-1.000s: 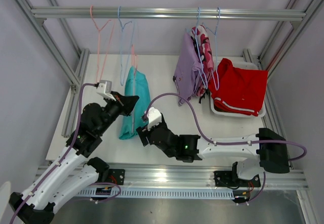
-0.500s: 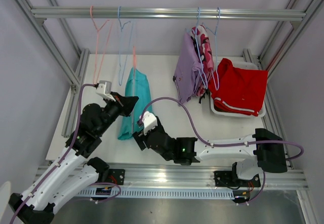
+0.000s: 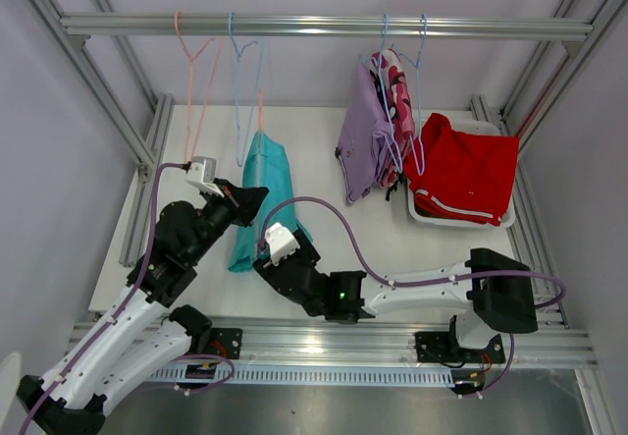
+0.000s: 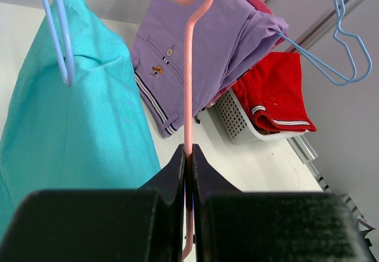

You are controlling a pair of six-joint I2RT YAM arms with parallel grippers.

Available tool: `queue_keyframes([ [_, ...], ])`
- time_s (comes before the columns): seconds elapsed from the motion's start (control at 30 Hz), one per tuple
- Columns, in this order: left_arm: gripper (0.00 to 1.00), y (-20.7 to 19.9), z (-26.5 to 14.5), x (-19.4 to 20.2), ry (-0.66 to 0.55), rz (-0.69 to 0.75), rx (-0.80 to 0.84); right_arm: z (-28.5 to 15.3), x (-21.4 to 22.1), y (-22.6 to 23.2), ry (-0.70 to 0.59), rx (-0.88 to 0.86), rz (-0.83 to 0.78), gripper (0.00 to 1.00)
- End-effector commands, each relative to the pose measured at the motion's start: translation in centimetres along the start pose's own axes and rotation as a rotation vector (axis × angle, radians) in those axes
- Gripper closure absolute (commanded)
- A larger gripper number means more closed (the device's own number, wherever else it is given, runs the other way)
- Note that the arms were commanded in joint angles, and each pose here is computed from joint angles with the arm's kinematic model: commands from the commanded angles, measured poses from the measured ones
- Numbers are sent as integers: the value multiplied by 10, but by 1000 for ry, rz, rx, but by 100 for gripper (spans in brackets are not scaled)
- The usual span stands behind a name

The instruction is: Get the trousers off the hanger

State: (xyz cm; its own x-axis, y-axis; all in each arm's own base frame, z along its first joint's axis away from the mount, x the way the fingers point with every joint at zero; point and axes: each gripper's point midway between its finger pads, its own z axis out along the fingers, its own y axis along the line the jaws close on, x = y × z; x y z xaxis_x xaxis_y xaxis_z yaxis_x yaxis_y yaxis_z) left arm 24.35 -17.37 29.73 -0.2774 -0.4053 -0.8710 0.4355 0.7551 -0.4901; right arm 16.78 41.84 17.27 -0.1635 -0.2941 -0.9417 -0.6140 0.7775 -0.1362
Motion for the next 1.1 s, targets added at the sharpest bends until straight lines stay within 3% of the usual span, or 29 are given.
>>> queue_keyframes([
  [0.0, 99, -9, -3, -17, -61, 21, 31, 7, -21, -16, -86, 140, -3, 27],
  [0.43, 100, -8, -2, -17, -57, 25, 29, 27, -15, -22, -235, 275, -35, 29],
  [0.63, 100, -8, -2, -16, -52, 24, 28, 26, -16, -27, -274, 299, -45, 41],
  [0.8, 100, -7, -2, -16, -53, 23, 27, 21, -34, -27, -309, 285, -19, 43],
  [0.93, 99, -7, -3, -17, -58, 24, 26, 17, -45, -30, -334, 283, -10, 67],
  [1.07, 100, -7, -2, -16, -53, 24, 27, 13, -54, -32, -349, 285, 4, 85],
])
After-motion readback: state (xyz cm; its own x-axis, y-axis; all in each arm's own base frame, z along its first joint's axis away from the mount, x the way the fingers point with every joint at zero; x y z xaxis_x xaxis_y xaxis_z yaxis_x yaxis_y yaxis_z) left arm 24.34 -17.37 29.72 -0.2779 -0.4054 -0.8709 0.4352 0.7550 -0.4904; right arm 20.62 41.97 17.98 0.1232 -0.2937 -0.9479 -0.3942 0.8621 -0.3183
